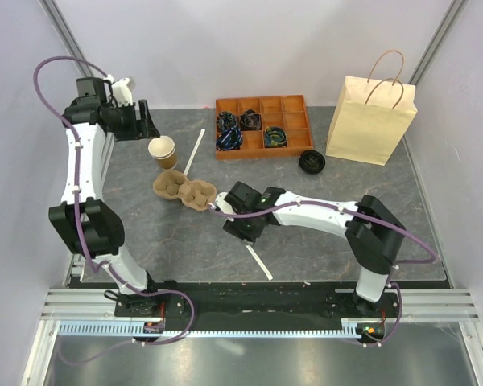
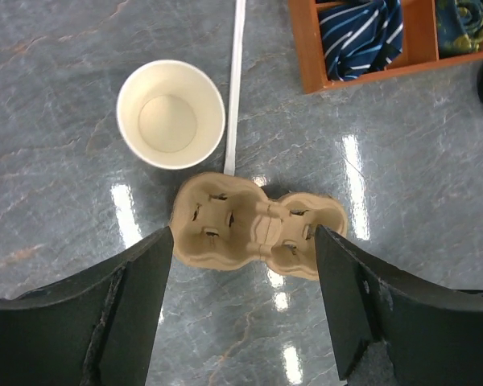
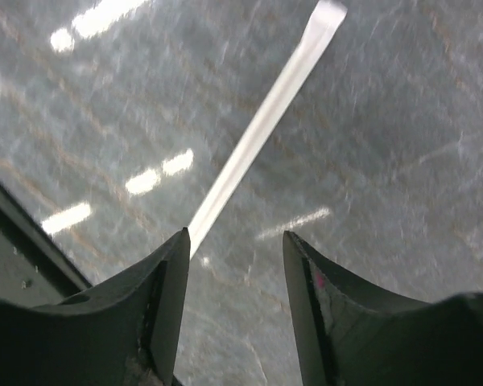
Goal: Pack the takeout coffee
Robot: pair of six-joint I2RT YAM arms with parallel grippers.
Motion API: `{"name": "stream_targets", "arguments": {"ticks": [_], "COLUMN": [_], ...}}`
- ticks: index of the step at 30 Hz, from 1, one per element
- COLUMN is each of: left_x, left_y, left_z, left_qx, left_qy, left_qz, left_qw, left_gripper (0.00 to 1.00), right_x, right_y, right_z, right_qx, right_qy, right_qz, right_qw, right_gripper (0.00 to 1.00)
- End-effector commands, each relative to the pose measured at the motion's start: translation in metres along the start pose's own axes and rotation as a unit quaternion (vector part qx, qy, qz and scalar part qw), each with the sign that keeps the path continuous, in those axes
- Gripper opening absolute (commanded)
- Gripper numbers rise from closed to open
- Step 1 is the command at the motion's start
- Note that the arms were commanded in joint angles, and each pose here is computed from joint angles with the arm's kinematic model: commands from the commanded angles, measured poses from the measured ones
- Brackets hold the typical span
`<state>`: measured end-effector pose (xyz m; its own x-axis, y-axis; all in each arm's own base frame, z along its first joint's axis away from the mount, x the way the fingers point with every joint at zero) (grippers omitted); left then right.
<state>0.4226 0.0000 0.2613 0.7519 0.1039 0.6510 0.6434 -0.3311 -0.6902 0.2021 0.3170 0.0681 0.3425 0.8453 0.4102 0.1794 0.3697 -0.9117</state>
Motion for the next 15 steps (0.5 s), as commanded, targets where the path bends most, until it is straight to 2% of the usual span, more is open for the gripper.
{"name": "stream_targets", "arguments": {"ticks": [1, 11, 14, 15], "left_x": [-0.001, 0.001, 0.001, 0.0], "left_y": [-0.008, -0.008, -0.005, -0.004], "left_z": [-0.005, 0.004, 0.007, 0.007], "left_qx": [-0.024, -0.03, -0.03, -0.03], "left_qy": [-0.038, -0.053, -0.054, -0.054], "left_qz": [-0.016, -0.023, -0.022, -0.021], "left_qw": [0.999, 0.998, 0.998, 0.998], "left_gripper": [0.79, 0.8, 0.8, 0.8], "right_x": [0.039, 0.031, 0.026, 0.024], "right_y": [0.01, 0.043, 0.047, 0.05], "right_z": [-0.013, -0.007, -0.01, -0.011], "right_qx": [-0.032, -0.014, -0.023, -0.025], "right_qy": [0.042, 0.05, 0.05, 0.048], "right_qz": [-0.036, -0.003, 0.004, 0.009], "right_qw": [0.998, 0.999, 0.998, 0.998], "right_gripper": [0.54, 0.5, 0.42, 0.35]}}
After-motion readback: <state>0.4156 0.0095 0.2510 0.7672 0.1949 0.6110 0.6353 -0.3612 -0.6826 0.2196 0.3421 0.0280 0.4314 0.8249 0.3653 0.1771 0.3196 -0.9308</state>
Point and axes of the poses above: each gripper's point midway between its finger pads, its own y axis out along the fingers, its own z axis along the line the jaws close on, x = y × z, the point moved 1 cm from there along -y, back along the fingers, and after that the axes turned 4 degrees about -y, right-handed, at the moved point
